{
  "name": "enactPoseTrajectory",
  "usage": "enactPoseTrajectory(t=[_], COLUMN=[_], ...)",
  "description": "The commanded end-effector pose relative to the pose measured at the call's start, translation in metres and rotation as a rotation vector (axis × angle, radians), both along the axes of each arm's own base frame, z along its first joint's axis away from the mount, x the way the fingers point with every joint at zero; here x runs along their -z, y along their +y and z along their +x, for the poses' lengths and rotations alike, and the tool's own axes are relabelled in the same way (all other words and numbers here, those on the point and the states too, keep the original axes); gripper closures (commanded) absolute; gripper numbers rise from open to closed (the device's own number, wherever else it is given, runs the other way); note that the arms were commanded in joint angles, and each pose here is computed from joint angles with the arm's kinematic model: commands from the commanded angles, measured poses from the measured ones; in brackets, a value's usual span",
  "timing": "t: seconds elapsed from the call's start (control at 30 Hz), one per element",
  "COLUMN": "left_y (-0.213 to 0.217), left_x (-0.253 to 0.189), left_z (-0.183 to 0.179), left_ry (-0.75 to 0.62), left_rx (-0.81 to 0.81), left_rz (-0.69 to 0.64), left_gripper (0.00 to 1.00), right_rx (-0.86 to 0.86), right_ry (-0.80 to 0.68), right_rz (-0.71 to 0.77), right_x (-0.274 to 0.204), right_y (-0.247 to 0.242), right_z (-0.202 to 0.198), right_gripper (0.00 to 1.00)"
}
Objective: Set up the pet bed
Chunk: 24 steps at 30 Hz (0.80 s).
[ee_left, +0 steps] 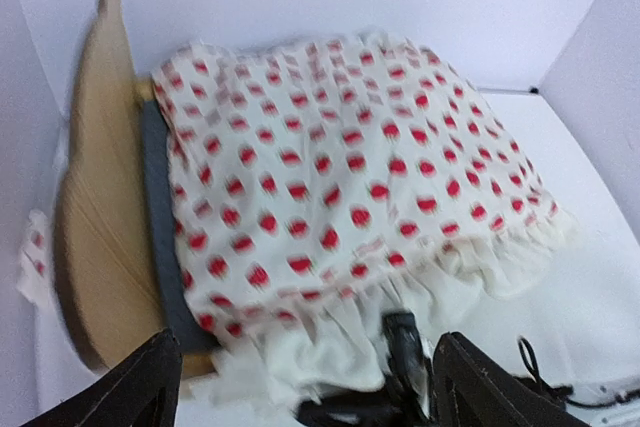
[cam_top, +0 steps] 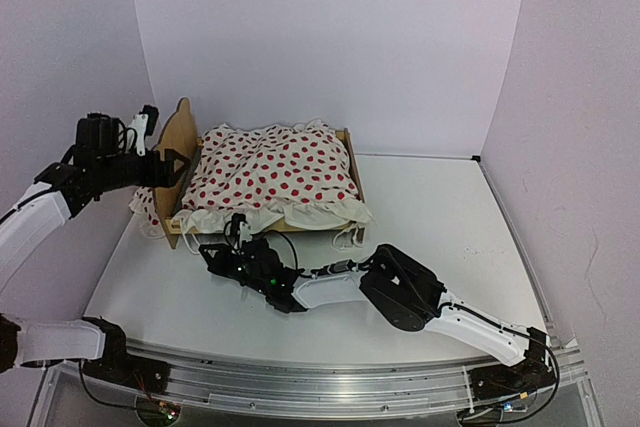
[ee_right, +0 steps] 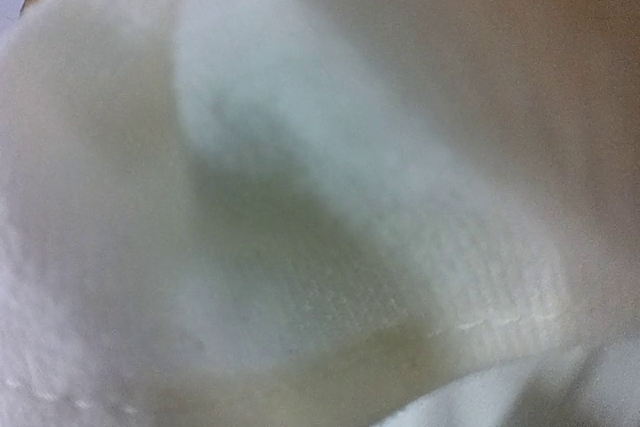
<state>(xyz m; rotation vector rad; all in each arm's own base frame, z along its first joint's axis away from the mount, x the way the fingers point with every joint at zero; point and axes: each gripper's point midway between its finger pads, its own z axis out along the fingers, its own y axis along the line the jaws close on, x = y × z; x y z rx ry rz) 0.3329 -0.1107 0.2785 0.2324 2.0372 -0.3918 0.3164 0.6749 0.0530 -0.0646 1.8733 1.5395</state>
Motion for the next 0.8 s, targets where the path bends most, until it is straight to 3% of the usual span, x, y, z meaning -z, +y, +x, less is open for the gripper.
enactPoseTrajectory(t=[0.0, 0.17, 0.27, 0.47, 0.6, 0.77], left_y=[0.055, 0.123, 0.143, 0.167, 0.156, 0.124], left_x=[-0.092, -0.099, -0.091, -0.019, 0.036, 0.074], left_z=[0.062, 0.125, 0.152, 0.205, 0.213, 0.186], left_ry=[-0.351, -0.311, -0.275, -0.052, 0.028, 0.091], left_rx=[-0.225, -0.338, -0.350, -0.360, -0.257, -0.122], left_rz=[0.303, 0.295, 0.262, 0.257, 0.291, 0.250], left_gripper=[0.07, 0.09, 0.12, 0.21, 0.25, 0.31], right_rx=[0.033, 0.017, 0.005, -0.004, -0.006, -0.007], right_ry=[0.044, 0.017, 0.004, -0.015, -0.016, -0.018], right_rz=[-0.122, -0.132, -0.138, -0.136, -0.133, -0.136], right_x=[0.033, 0.027, 0.023, 0.016, 0.013, 0.011], right_y=[-0.016, -0.017, -0.017, -0.017, -0.017, -0.022], right_z=[0.015, 0.015, 0.013, 0.014, 0.014, 0.012], right_gripper=[1.00, 1.00, 1.00, 1.00, 1.00, 1.00])
